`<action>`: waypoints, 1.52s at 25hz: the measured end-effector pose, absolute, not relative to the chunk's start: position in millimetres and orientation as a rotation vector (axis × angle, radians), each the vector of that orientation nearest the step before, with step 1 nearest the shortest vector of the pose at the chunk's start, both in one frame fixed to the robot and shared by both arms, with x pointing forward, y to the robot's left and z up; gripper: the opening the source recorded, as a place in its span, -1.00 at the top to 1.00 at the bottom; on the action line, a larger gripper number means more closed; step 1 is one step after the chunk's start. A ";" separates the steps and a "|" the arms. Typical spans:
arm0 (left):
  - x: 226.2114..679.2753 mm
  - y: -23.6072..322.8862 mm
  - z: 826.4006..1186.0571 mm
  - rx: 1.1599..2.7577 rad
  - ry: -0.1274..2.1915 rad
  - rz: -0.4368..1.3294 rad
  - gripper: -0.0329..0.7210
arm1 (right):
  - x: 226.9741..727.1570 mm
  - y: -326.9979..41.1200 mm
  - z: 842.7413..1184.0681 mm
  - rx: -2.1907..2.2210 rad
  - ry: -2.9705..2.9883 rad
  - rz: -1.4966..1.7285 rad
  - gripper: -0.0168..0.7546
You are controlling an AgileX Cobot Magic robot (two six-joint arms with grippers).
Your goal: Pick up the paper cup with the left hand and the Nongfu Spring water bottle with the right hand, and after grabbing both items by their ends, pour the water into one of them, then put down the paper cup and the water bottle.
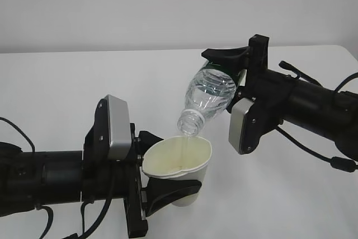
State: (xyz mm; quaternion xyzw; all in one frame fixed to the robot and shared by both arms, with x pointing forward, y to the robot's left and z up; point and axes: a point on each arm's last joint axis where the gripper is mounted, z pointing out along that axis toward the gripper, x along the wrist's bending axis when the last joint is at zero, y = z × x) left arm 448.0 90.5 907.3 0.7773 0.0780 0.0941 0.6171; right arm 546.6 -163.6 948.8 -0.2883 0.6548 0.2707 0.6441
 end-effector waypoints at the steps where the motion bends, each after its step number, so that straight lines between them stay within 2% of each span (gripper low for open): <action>1: 448.0 90.5 907.3 1.789 0.179 0.217 -0.20 | 546.6 -163.6 948.8 -0.656 1.491 0.616 -0.24; 38: 448.0 90.5 907.3 1.789 0.179 0.217 -0.20 | 546.6 -163.5 949.0 -0.669 1.482 0.604 -0.24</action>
